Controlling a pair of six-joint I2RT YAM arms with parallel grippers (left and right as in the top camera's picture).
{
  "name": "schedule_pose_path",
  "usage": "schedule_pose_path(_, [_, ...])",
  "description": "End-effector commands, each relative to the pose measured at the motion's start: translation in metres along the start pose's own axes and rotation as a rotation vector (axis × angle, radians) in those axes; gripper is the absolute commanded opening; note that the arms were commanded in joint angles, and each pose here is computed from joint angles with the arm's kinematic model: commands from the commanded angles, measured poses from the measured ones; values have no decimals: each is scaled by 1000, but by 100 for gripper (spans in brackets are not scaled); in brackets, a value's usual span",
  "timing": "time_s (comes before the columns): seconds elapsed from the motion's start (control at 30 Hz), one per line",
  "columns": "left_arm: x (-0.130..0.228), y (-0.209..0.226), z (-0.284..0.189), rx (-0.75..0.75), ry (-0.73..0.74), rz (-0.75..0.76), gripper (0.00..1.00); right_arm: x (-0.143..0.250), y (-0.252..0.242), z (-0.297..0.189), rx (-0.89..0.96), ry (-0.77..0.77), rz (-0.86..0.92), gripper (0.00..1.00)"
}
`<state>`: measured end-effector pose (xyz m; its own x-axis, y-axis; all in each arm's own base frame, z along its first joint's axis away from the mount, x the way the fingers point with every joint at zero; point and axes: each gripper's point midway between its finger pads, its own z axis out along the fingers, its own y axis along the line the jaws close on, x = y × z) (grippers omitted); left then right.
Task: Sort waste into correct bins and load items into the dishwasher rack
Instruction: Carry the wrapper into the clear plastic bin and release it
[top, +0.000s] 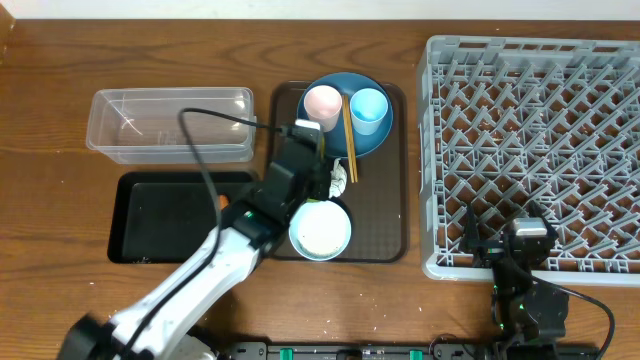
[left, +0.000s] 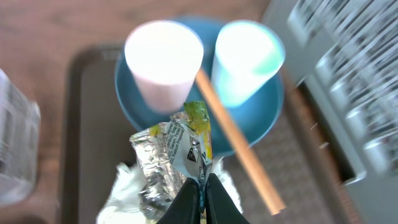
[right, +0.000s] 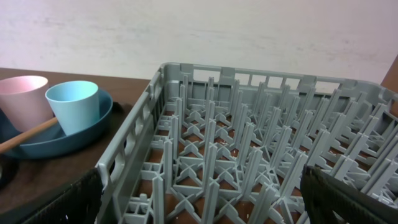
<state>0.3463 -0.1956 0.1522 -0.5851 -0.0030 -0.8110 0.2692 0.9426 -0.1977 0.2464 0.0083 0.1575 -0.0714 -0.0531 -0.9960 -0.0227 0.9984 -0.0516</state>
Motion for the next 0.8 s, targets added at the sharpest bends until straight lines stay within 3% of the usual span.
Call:
schedule_pose_path(0.0, [-27, -2, -18, 2, -82, -4, 6, 1, 4, 0, -15, 3, -3, 99])
schedule_pose_path(0.3, [-56, 75, -35, -413, -228, 13, 6, 1, 4, 0, -15, 3, -3, 99])
schedule_pose_path(0.63, [-75, 158, -46, -584, -290, -109, 6, 1, 4, 0, -15, 3, -3, 99])
schedule_pose_path(0.77, [-72, 171, -34, -519, -259, -137, 6, 1, 4, 0, -15, 3, -3, 99])
